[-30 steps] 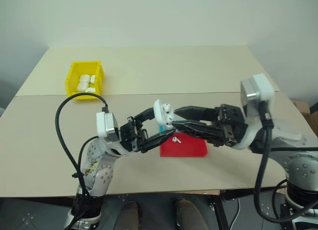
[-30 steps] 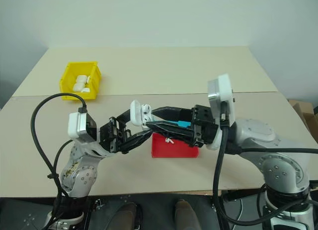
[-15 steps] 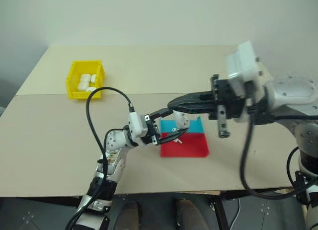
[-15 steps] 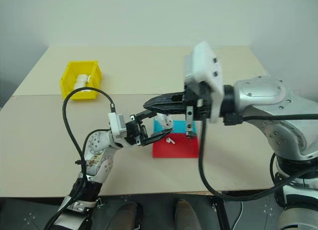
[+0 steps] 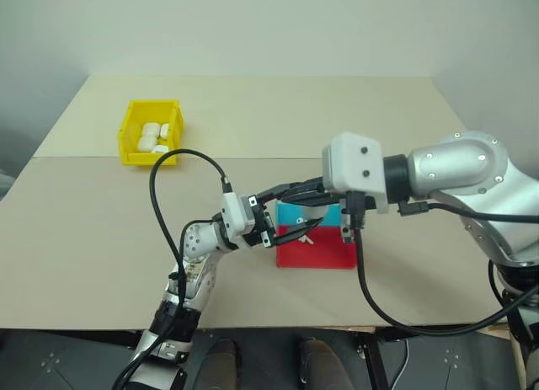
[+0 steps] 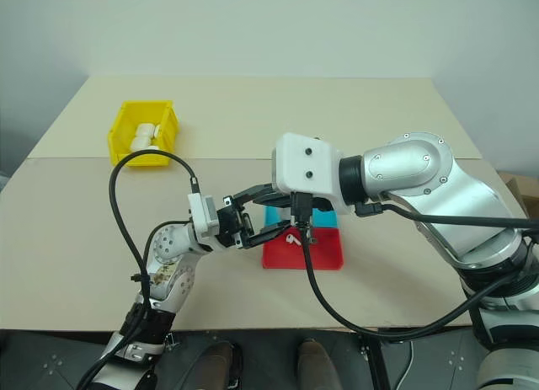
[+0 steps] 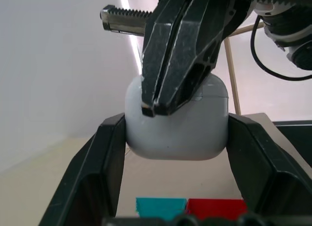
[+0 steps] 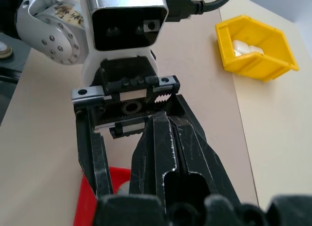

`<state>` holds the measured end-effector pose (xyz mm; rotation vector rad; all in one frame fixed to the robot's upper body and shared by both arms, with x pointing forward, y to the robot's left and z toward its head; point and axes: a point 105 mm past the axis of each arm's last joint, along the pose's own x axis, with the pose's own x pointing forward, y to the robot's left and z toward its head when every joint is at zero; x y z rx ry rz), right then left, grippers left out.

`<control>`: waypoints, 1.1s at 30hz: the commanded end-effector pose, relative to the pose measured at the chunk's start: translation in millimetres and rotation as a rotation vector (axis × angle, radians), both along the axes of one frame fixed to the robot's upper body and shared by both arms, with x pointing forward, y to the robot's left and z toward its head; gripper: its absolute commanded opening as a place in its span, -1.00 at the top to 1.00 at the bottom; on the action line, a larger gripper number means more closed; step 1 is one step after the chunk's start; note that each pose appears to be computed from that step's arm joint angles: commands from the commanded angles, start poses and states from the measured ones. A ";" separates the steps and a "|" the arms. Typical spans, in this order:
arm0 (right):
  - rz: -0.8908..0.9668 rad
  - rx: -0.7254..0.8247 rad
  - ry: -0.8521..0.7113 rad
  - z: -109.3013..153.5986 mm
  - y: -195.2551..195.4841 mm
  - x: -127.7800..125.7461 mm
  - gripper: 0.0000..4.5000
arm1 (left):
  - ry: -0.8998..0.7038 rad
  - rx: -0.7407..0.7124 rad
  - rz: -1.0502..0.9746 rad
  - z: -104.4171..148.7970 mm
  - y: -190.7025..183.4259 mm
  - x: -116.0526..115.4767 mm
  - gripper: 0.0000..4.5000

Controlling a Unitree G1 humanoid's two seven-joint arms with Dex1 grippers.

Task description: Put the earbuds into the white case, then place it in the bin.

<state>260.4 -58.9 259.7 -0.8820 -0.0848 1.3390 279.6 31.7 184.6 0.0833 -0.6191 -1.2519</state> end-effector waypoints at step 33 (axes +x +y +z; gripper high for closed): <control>-0.419 0.420 0.073 -4.4 -68.7 31.6 0.99 | 0.338 -0.183 1.604 68.1 226.0 194.0 -0.23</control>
